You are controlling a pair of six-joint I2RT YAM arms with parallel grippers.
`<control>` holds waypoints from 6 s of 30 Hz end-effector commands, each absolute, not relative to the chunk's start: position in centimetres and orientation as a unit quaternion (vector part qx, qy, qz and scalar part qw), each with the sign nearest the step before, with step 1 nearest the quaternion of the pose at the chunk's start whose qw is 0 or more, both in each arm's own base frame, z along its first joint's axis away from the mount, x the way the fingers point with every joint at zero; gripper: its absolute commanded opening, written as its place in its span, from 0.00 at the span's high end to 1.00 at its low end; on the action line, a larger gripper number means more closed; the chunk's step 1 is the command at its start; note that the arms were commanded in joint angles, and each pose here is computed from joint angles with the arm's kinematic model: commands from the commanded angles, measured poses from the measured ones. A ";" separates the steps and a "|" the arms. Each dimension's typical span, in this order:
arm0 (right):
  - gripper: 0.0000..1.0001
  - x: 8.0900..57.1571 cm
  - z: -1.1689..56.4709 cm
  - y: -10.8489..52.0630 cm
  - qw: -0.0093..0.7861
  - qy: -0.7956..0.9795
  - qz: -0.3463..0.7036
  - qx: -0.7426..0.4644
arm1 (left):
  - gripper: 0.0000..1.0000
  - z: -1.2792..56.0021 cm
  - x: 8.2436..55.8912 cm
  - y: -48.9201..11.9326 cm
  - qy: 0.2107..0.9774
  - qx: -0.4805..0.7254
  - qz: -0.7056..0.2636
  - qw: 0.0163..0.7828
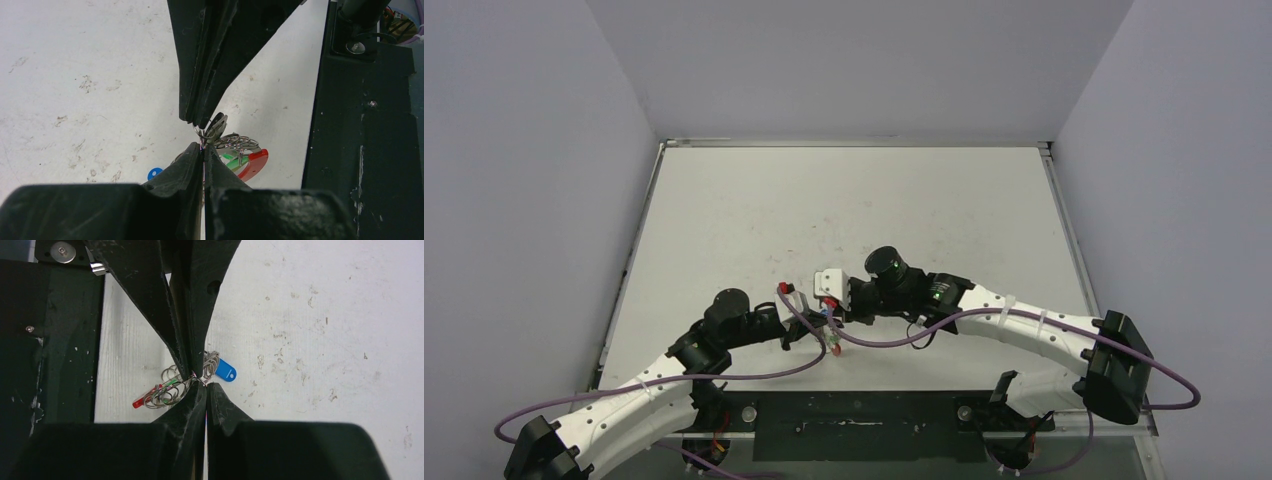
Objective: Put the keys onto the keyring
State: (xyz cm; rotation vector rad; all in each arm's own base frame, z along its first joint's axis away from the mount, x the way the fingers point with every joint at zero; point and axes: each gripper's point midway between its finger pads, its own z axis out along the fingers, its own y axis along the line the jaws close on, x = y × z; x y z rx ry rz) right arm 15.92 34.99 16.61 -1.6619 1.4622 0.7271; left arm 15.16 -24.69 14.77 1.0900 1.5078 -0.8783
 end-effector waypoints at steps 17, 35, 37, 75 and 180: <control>1.00 16.8 18.5 35.0 0.458 0.552 0.167 -0.677 | 1.00 18.6 15.5 -25.4 0.589 0.439 -0.384 0.559; 1.00 15.2 19.8 35.7 0.491 0.511 0.149 -0.689 | 1.00 18.6 15.7 -25.4 0.594 0.427 -0.386 0.562; 1.00 15.1 19.6 35.8 0.490 0.509 0.149 -0.691 | 1.00 18.7 15.7 -25.3 0.593 0.427 -0.386 0.563; 1.00 16.0 17.6 35.0 0.479 0.526 0.055 -0.701 | 1.00 18.8 15.8 -25.3 0.592 0.421 -0.389 0.567; 0.76 14.4 18.8 34.5 0.491 0.417 0.380 -0.664 | 1.00 19.7 13.2 -26.0 0.523 0.459 -0.433 0.573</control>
